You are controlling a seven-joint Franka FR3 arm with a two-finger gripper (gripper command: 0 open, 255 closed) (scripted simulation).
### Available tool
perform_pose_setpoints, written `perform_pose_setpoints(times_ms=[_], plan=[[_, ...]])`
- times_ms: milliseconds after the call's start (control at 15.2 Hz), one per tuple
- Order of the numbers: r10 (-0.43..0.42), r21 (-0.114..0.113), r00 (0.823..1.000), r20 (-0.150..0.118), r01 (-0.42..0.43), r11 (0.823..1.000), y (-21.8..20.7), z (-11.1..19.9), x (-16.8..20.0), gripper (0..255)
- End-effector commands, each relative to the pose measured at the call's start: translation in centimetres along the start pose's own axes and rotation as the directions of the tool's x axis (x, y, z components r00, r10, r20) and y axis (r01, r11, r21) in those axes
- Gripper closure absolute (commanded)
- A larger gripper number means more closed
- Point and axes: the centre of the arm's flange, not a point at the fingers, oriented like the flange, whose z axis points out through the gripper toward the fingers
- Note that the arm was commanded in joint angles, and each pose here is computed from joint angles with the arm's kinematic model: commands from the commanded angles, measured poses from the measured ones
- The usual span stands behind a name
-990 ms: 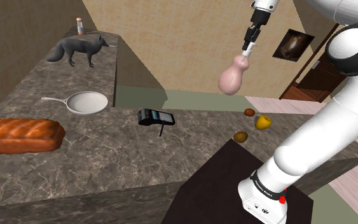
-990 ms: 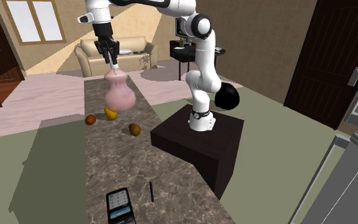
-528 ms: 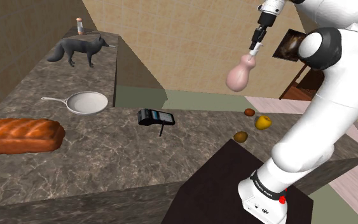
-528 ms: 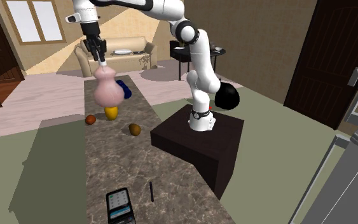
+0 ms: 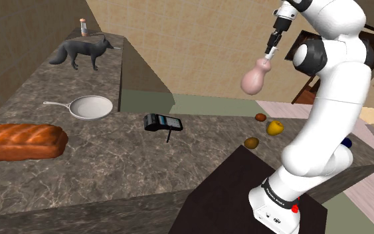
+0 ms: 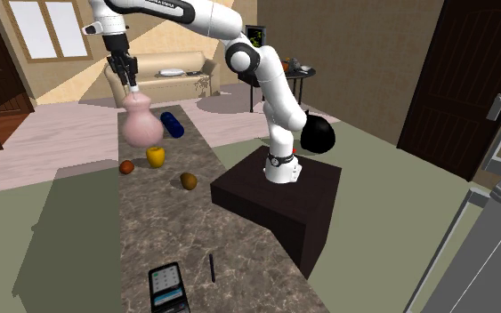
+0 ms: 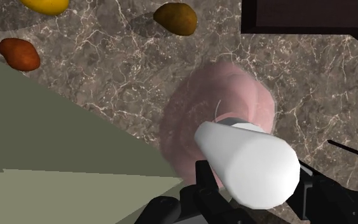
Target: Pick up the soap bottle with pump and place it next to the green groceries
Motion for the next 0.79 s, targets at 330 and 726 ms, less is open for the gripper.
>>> perform_pose_setpoints(times_ms=[330,726], plan=[[-0.001,-0.002,1.0,-0.002,0.001,1.0,0.4,3.6,0.2,255],[-0.001,-0.002,1.0,-0.002,0.001,1.0,0.5,6.7,0.3,255]])
